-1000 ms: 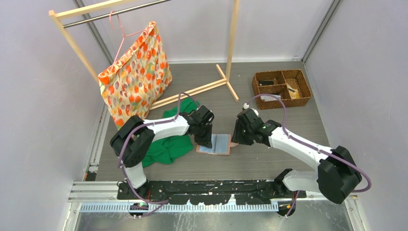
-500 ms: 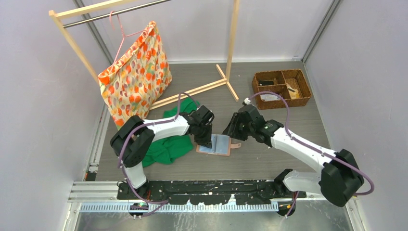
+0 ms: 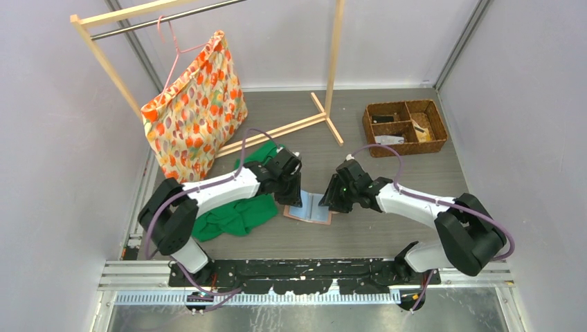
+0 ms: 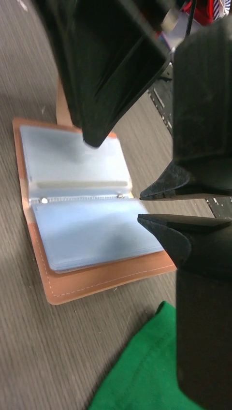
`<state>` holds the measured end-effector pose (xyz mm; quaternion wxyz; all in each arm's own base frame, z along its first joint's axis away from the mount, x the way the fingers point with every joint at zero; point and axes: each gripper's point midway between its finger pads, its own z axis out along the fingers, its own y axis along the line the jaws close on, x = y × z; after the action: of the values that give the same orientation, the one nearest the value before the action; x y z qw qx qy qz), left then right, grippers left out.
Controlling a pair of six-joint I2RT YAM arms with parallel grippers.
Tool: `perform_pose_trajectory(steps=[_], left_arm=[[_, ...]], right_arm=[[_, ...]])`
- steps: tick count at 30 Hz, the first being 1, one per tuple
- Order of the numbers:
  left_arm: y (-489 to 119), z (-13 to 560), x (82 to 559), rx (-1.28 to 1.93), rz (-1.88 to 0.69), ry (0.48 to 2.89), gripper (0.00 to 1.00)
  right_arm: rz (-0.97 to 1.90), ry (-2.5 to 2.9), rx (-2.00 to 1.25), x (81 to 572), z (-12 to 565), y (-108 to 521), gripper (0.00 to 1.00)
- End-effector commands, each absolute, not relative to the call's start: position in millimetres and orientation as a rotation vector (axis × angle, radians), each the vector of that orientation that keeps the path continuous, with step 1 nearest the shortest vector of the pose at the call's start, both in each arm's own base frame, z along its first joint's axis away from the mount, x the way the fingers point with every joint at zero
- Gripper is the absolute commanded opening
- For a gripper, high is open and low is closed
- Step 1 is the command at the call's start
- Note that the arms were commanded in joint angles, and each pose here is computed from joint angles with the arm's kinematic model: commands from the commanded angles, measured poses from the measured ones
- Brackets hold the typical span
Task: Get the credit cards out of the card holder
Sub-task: Open the card holder at the center of the board.
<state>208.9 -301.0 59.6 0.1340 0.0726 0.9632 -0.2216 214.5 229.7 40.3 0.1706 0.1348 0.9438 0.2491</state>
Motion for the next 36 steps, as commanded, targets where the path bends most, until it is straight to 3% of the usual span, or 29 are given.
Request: perform_pose_trajectory(steps=[1, 18, 24, 36], left_arm=[[-290.7, 80.0, 218.5, 0.177, -0.622, 2.714, 0.19], [-268.7, 35.2, 216.9, 0.145, -0.491, 2.826, 0.16], [-260.4, 48.1, 224.2, 0.080, -0.598, 2.782, 0.18], [-256.9, 26.2, 220.9, 0.086, -0.575, 2.852, 0.16]], right_arm=[[0.751, 2.652, 0.385, 222.4, 39.5, 238.3, 0.44], [0.708, 2.671, 0.392, 217.6, 29.3, 230.7, 0.43], [0.709, 2.689, 0.389, 216.0, 23.8, 231.9, 0.39], [0.738, 2.681, 0.368, 222.7, 31.0, 240.0, 0.35]])
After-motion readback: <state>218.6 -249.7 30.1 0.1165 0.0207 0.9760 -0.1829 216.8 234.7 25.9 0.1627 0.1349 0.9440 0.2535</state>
